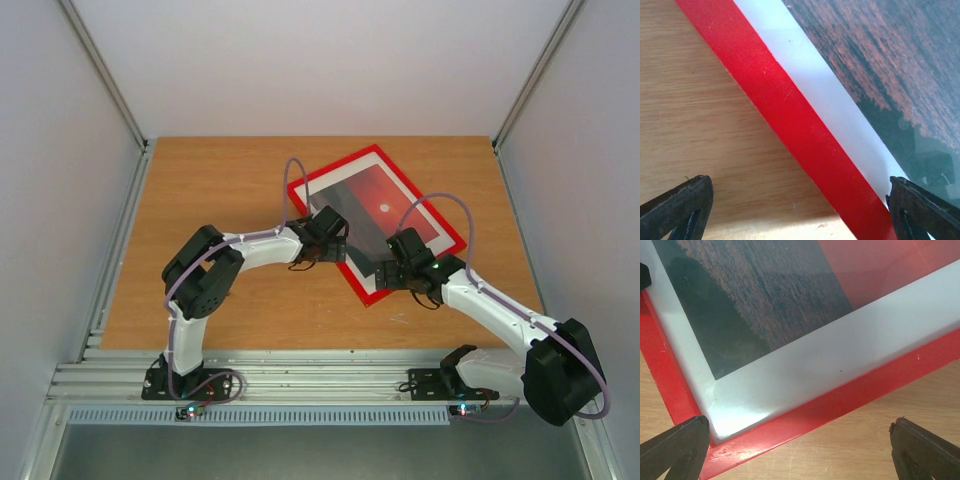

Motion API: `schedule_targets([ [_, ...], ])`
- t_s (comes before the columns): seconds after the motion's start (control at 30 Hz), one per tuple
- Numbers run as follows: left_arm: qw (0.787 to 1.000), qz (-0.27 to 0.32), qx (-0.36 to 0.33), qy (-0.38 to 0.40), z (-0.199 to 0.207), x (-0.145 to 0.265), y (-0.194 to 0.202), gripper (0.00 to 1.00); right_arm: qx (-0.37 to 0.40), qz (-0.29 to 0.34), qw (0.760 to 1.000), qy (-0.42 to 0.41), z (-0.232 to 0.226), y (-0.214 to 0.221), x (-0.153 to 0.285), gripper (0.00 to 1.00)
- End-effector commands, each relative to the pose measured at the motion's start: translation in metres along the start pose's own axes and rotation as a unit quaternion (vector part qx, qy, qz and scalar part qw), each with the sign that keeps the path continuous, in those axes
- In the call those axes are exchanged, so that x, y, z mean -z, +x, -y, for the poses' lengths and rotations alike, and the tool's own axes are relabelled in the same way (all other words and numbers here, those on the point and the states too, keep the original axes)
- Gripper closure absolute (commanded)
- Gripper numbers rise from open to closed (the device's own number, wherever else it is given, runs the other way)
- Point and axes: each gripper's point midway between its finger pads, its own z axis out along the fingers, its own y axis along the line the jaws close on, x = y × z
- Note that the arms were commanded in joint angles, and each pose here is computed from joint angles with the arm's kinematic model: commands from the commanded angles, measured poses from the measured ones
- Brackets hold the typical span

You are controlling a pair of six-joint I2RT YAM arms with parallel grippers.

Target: Take the photo out of the frame

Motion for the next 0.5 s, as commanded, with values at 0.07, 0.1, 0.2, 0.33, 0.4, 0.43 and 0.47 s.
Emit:
schedule_targets([
  [0.07, 0.999, 0.001, -0.032, -0.042, -0.013, -0.005, 0.003, 0.08, -0.012, 0.015, 1.000, 0.004, 0.003, -0.003, 0.003, 0.02],
  [0.1, 0.998, 0.000, -0.035, -0.045, -0.014, -0.006, 0.004, 0.09, -0.010, 0.013, 1.000, 0.004, 0.003, -0.003, 0.002, 0.02],
  [0.2, 0.997, 0.001, -0.043, -0.057, -0.020, -0.005, 0.005, 0.12, -0.009, 0.013, 1.000, 0.001, 0.002, -0.003, 0.003, 0.02],
  [0.33, 0.996, -0.001, -0.044, -0.076, -0.037, -0.004, 0.004, 0.14, 0.000, 0.017, 1.000, -0.005, 0.000, -0.006, 0.007, 0.02],
  [0.4, 0.996, -0.004, -0.038, -0.080, -0.047, -0.003, 0.004, 0.14, 0.003, 0.019, 1.000, -0.010, -0.002, -0.008, 0.008, 0.02],
  [0.43, 0.996, -0.006, -0.033, -0.081, -0.052, -0.002, 0.004, 0.14, 0.004, 0.020, 1.000, -0.013, -0.003, -0.008, 0.009, 0.01],
  [0.47, 0.996, -0.008, -0.027, -0.082, -0.057, -0.001, 0.003, 0.14, 0.005, 0.018, 1.000, -0.016, -0.004, -0.008, 0.009, 0.02],
])
